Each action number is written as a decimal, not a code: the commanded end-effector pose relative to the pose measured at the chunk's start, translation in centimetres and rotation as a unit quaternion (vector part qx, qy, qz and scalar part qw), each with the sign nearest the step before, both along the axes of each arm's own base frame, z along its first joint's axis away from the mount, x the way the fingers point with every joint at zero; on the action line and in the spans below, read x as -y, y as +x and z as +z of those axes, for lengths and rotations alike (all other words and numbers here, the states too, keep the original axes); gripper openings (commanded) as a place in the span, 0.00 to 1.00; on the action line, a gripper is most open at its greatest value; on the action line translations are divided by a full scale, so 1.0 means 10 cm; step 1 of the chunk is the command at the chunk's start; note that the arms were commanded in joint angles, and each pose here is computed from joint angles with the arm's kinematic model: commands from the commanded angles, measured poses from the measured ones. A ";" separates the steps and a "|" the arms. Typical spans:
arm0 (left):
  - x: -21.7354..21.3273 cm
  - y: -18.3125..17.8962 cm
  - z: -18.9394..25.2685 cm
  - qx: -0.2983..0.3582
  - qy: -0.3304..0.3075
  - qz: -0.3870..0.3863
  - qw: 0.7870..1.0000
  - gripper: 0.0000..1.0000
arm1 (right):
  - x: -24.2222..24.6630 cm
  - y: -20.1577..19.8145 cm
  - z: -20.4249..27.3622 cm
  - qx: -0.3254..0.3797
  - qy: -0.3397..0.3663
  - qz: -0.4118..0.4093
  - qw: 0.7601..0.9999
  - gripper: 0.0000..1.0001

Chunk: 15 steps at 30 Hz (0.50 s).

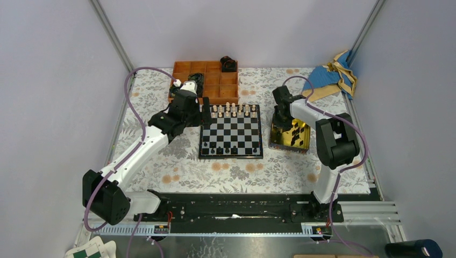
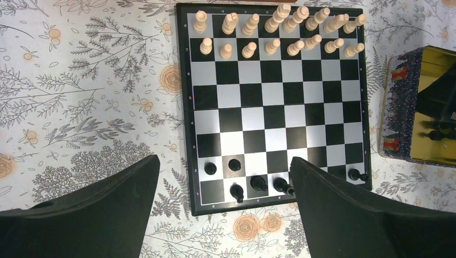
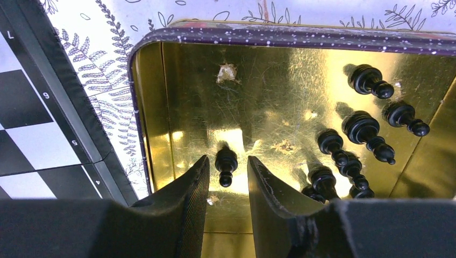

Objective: Set up the chess pieces on the board
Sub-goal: Pick up the chess piece from the storage box.

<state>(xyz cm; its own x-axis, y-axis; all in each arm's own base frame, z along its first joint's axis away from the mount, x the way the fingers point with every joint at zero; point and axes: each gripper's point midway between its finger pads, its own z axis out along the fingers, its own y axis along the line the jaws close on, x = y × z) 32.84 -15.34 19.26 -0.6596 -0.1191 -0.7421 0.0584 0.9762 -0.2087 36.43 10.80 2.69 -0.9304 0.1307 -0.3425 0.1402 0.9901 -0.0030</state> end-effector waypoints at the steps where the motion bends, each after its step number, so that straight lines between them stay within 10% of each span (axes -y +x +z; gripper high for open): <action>1: -0.02 0.07 -0.02 0.008 0.006 -0.004 1.000 0.99 | -0.06 0.15 0.11 0.021 0.015 0.006 1.000 0.38; 15: -0.01 0.12 -0.03 0.005 0.005 -0.006 1.000 0.99 | -0.05 0.11 0.06 0.014 0.014 0.005 1.000 0.18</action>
<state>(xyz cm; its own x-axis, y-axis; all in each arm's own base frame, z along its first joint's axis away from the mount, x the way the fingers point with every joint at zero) 33.16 -15.12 18.31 -0.6776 -0.1086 -0.7274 0.0523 0.9794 -0.1949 36.69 11.17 2.70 -0.9290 0.1286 -0.3471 0.1315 0.9912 0.0153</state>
